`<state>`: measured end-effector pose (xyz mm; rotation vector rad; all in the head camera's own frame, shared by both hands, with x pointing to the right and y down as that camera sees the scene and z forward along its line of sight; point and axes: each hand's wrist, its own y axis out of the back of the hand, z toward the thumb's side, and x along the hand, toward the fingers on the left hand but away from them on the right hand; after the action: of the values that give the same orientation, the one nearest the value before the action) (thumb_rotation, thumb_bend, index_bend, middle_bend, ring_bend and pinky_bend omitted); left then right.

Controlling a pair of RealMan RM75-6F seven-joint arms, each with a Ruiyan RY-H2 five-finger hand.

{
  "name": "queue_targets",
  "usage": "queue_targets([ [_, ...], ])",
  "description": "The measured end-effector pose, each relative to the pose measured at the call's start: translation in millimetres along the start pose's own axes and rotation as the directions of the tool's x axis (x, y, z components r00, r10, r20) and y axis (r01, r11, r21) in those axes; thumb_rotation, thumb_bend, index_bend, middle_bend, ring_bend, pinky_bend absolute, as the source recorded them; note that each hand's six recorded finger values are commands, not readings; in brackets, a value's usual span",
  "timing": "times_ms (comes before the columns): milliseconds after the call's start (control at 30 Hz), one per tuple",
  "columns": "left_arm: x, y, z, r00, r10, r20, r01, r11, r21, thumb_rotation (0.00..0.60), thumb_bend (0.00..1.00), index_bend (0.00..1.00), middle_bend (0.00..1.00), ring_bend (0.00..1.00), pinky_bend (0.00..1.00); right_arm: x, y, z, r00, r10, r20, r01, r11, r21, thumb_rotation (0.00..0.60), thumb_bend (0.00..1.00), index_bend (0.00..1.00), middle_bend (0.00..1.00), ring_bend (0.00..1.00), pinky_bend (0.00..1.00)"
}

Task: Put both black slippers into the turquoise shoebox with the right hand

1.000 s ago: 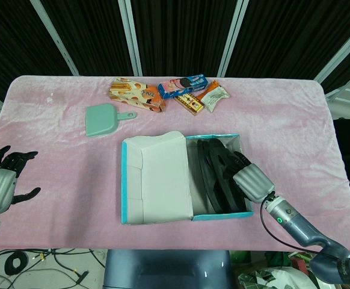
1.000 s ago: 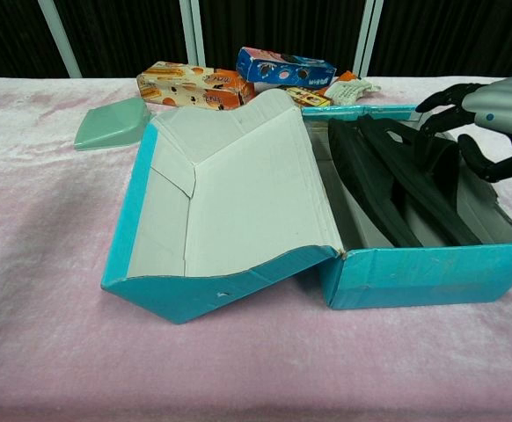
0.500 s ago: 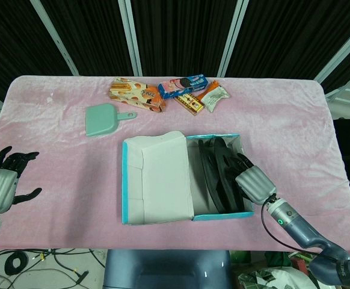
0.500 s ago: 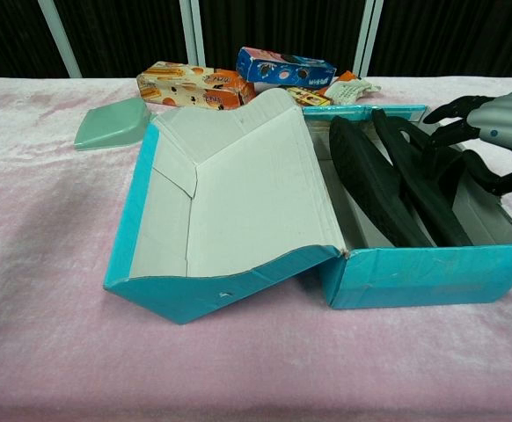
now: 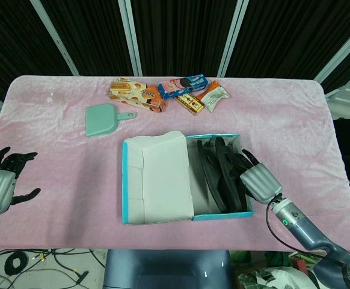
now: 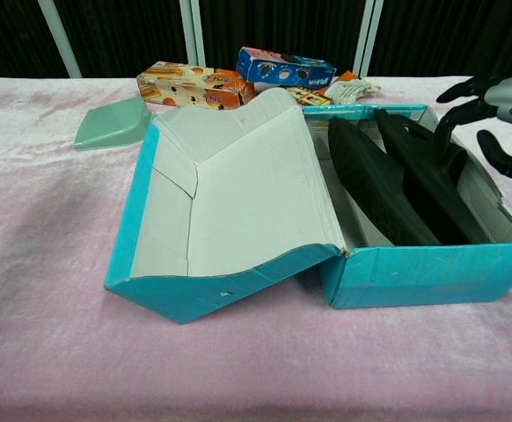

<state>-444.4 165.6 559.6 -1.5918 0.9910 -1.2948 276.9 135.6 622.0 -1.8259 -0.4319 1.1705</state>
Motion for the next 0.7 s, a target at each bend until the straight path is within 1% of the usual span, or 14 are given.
queue_targets([
  [100,1,0,1,1.0,0.001,0.003,-0.001,1.0,-0.001,0.6,0.0,0.19,0.29,0.22,0.1,4,10,1,1.0,-0.022,-0.003,0.022,1.0,-0.002,0.6,0.84,0.4,0.32,0.07,0.04],
  [200,1,-1,2,1.0,0.0,0.007,0.0,1.0,-0.001,0.6,0.0,0.19,0.29,0.22,0.1,1,22,6,0.999,-0.048,-0.016,0.048,0.999,-0.024,0.6,0.84,0.4,0.32,0.07,0.04],
  [300,0,-2,1,1.0,-0.002,0.003,0.002,1.0,-0.002,0.6,0.0,0.19,0.29,0.22,0.1,-5,22,8,0.999,-0.039,-0.028,0.038,0.999,-0.024,0.6,0.84,0.4,0.32,0.07,0.04],
  [500,-3,-3,-2,1.0,-0.009,-0.008,0.009,1.0,0.001,0.6,0.0,0.19,0.29,0.22,0.1,-27,10,12,0.999,0.007,-0.043,-0.008,1.0,-0.022,0.6,0.84,0.4,0.32,0.07,0.04],
  [700,-4,-4,-5,1.0,-0.012,-0.015,0.012,1.0,0.0,0.6,0.0,0.19,0.29,0.22,0.1,-40,-12,10,0.997,0.063,-0.036,-0.063,0.998,-0.004,0.6,0.84,0.4,0.32,0.07,0.04],
])
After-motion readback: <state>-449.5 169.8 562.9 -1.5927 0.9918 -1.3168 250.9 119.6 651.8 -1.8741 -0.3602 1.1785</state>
